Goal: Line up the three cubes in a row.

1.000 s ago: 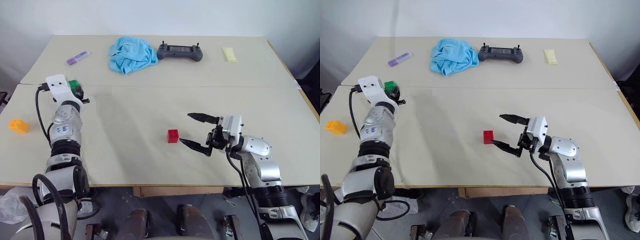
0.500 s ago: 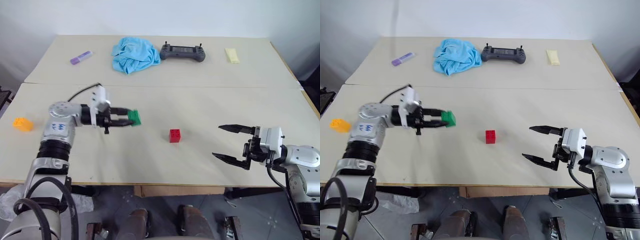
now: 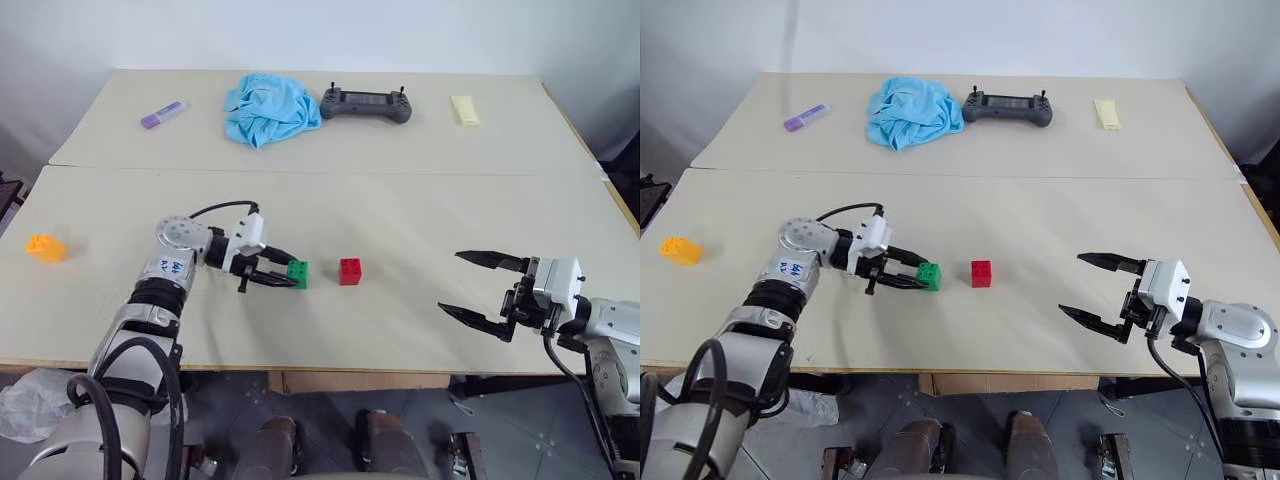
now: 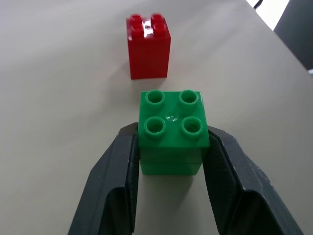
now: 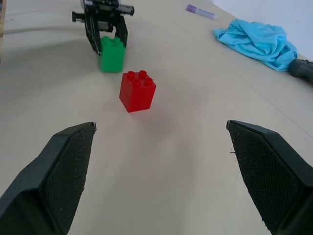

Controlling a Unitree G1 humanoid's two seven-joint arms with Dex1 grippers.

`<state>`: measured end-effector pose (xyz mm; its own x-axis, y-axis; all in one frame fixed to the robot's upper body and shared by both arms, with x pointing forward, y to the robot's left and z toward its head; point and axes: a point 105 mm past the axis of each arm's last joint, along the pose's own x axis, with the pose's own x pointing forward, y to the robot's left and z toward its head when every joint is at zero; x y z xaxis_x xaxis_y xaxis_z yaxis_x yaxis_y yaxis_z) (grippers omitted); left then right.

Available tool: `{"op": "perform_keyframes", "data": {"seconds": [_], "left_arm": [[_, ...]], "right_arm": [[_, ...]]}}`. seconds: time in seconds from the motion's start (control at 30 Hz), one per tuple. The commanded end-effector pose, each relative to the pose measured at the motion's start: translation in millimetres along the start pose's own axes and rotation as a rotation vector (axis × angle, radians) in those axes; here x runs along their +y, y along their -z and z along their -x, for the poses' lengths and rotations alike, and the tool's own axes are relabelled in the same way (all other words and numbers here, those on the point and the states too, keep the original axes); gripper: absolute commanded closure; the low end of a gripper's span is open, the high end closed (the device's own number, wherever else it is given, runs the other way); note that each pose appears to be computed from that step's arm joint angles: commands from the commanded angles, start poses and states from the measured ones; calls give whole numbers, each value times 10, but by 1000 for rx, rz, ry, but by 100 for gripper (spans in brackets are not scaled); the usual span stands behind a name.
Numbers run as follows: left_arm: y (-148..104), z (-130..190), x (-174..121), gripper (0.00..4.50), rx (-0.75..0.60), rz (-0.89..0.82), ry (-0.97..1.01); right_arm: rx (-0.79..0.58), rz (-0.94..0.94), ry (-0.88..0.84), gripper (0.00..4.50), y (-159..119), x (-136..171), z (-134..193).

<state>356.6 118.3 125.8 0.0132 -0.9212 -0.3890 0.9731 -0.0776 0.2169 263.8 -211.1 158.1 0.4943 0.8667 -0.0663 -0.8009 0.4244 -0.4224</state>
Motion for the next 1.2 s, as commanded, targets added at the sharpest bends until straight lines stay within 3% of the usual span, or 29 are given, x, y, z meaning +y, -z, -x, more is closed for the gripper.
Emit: {"op": "perform_keyframes", "data": {"seconds": [0.03, 0.3, 0.33, 0.4, 0.53, 0.67, 0.8, 0.87, 1.07, 1.2], "left_arm": [[-58, 23, 66, 246, 12, -31, -22], [-148, 177, 140, 15, -26, -59, -114], [-153, 243, 125, 3, -33, -54, -124], [-173, 365, 92, 3, -44, -62, -151], [-271, 945, -83, 3, -124, -30, -393], [-181, 1496, -312, 3, -133, 23, -762], [75, 2159, -679, 3, -189, 119, -1294], [210, 2494, -1132, 3, -357, 244, -1609], [533, 2686, -2081, 3, -206, 343, -2044], [686, 2731, -2509, 3, -211, 433, -2218]], "right_arm": [[-28, 37, 4, 0, -114, -13, -22], [-60, 14, -33, 0, -158, 49, -139], [-67, 8, -45, 0, -166, 67, -167], [-79, -1, -63, 0, -181, 92, -207], [-107, -32, -159, 0, -195, 184, -386], [-158, -45, -209, 0, -222, 210, -578], [-170, -25, -245, 0, -230, 220, -773], [-214, -17, -237, 0, -282, 195, -883], [-270, 4, -236, 0, -365, 140, -1008], [-300, 16, -250, 0, -448, 139, -1061]]}}
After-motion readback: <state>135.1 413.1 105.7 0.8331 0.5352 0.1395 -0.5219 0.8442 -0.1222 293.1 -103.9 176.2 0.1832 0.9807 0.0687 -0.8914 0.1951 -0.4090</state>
